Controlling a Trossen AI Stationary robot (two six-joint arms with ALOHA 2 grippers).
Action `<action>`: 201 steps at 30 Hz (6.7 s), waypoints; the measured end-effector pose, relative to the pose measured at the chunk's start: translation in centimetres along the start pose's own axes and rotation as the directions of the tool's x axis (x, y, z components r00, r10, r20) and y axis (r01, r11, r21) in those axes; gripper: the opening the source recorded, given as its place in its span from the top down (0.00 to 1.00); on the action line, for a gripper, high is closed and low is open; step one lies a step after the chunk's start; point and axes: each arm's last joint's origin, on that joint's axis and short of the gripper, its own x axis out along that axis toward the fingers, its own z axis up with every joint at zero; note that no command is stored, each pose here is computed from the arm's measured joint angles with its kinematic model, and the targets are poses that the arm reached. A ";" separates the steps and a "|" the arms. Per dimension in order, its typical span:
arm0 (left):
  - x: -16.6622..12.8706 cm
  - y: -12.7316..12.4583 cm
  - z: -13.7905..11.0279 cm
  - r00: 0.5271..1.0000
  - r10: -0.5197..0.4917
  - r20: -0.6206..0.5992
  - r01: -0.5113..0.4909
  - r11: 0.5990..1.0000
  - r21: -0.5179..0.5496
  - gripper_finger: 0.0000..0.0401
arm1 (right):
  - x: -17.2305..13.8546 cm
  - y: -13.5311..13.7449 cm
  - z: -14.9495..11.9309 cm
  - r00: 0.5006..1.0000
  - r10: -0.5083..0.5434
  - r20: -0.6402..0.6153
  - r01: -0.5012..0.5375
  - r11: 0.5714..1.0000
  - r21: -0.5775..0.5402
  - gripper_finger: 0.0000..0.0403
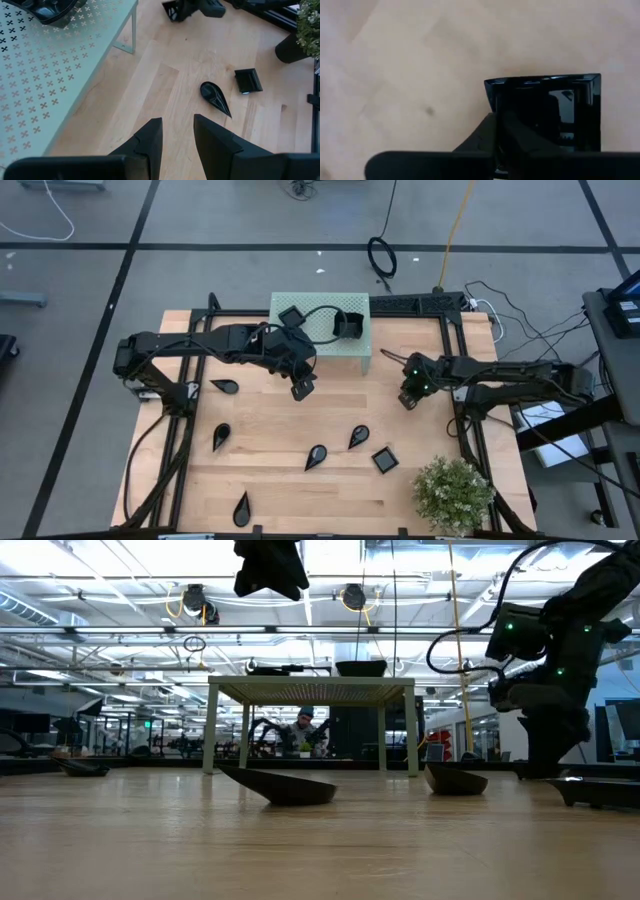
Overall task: Pick & Place Mini shaped plates
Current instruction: Stack the black square plate on top of the other black square plate on the shelf
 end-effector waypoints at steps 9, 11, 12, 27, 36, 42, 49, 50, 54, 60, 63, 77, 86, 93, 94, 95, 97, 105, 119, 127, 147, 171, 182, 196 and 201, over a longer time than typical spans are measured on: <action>0.0 0.2 -0.5 0.999 0.017 -0.050 -0.017 1.000 0.005 0.71 | -1.3 4.1 2.0 0.965 0.207 0.162 -0.177 0.968 -0.180 0.99; -0.4 0.3 -0.9 0.995 0.027 -0.091 -0.026 1.000 0.006 0.71 | -1.7 5.2 2.6 0.945 0.254 0.204 -0.216 0.957 -0.194 0.99; -0.5 0.4 -1.2 0.993 0.022 -0.116 -0.022 1.000 0.004 0.71 | -1.8 5.7 2.8 0.938 0.270 0.216 -0.229 0.954 -0.196 0.99; -8.4 -0.6 -3.0 0.986 -0.150 -0.078 0.145 0.987 -0.066 0.71 | 1.7 16.5 7.9 0.941 0.248 0.229 -0.147 0.912 -0.384 0.99; -11.8 -0.9 -3.9 0.980 -0.199 -0.003 0.198 0.978 -0.070 0.71 | 5.0 21.2 11.9 0.913 0.302 0.273 -0.155 0.877 -0.454 0.99; -12.2 -1.2 -4.2 0.977 -0.213 0.000 0.213 0.975 -0.058 0.71 | 7.2 22.3 12.8 0.920 0.292 0.263 -0.116 0.842 -0.527 0.99; -12.2 -1.5 -4.3 0.975 -0.221 -0.006 0.220 0.974 -0.044 0.71 | 7.9 22.3 12.6 0.926 0.282 0.249 -0.109 0.834 -0.540 0.92; -12.2 -1.5 -4.3 0.975 -0.221 -0.006 0.221 0.974 -0.044 0.71 | 7.8 22.3 12.6 0.926 0.283 0.249 -0.109 0.834 -0.541 0.90; -12.2 -1.5 -4.3 0.975 -0.221 -0.006 0.220 0.974 -0.044 0.71 | 6.6 22.5 12.8 0.915 0.310 0.259 -0.127 0.830 -0.542 0.79; -11.5 -1.7 -4.2 0.976 -0.215 -0.027 0.215 0.976 0.022 0.71 | 2.0 23.0 12.3 0.895 0.357 0.266 -0.179 0.836 -0.519 0.70; -10.3 -2.3 -4.3 0.976 -0.208 -0.069 0.214 0.972 0.100 0.71 | -1.4 23.0 11.4 0.892 0.372 0.258 -0.190 0.824 -0.534 0.70; -0.4 -4.9 -4.7 0.963 -0.012 -0.269 0.136 0.884 0.448 0.71 | -14.8 18.5 6.1 0.882 0.245 0.402 -0.012 0.865 -0.501 0.74; 6.9 -3.6 -5.3 0.907 0.114 -0.406 0.090 0.889 0.450 0.68 | -18.6 14.9 4.4 0.883 0.214 0.419 0.012 0.881 -0.474 0.65; 11.9 -2.4 -6.1 0.862 0.154 -0.483 0.106 0.877 0.469 0.58 | -19.2 13.6 3.6 0.908 0.168 0.384 0.054 0.861 -0.505 0.61; 12.5 -2.3 -6.2 0.863 0.153 -0.482 0.112 0.871 0.477 0.57 | -19.1 13.5 3.5 0.913 0.158 0.376 0.062 0.857 -0.512 0.61; 13.1 -2.2 -6.2 0.865 0.152 -0.477 0.117 0.865 0.487 0.56 | -19.1 13.4 3.4 0.917 0.152 0.370 0.068 0.851 -0.520 0.62; 14.1 -2.1 -6.1 0.876 0.144 -0.460 0.129 0.850 0.511 0.55 | -19.2 13.1 3.2 0.925 0.134 0.355 0.082 0.843 -0.531 0.62; 16.2 -1.1 -6.1 0.878 0.148 -0.456 0.123 0.849 0.514 0.54 | -20.2 11.5 2.4 0.901 0.122 0.415 0.146 0.817 -0.557 0.62; 18.2 1.3 -6.4 0.844 0.096 -0.527 0.165 0.889 0.427 0.54 | -14.4 8.7 -0.1 0.789 0.271 0.551 0.082 0.843 -0.532 0.63; 19.3 1.7 -7.2 0.827 0.120 -0.549 0.155 0.890 0.429 0.54 | -11.7 8.1 -0.8 0.762 0.301 0.574 0.063 0.847 -0.527 0.63; 19.0 1.4 -7.7 0.802 0.181 -0.569 0.032 0.939 0.343 0.96 | -11.5 7.9 -0.9 0.758 0.303 0.578 0.064 0.847 -0.528 0.63; 0.3 -1.2 -0.3 0.936 0.316 0.154 -0.332 0.939 0.094 0.95 | -13.2 7.8 -0.9 0.665 0.378 0.644 0.204 0.737 -0.644 0.63; -1.0 6.4 2.4 0.841 0.504 0.198 -0.494 0.864 -0.099 0.94 | -14.0 7.0 -1.3 0.645 0.392 0.656 0.191 0.748 -0.635 0.63; -0.9 13.4 2.6 0.904 0.424 0.054 -0.408 0.894 -0.187 0.98 | -14.0 6.9 -1.2 0.634 0.349 0.690 0.151 0.819 -0.553 0.63; -0.7 13.3 2.4 0.909 0.416 0.034 -0.407 0.901 -0.153 0.97 | -14.0 6.9 -1.2 0.633 0.343 0.694 0.155 0.822 -0.549 0.63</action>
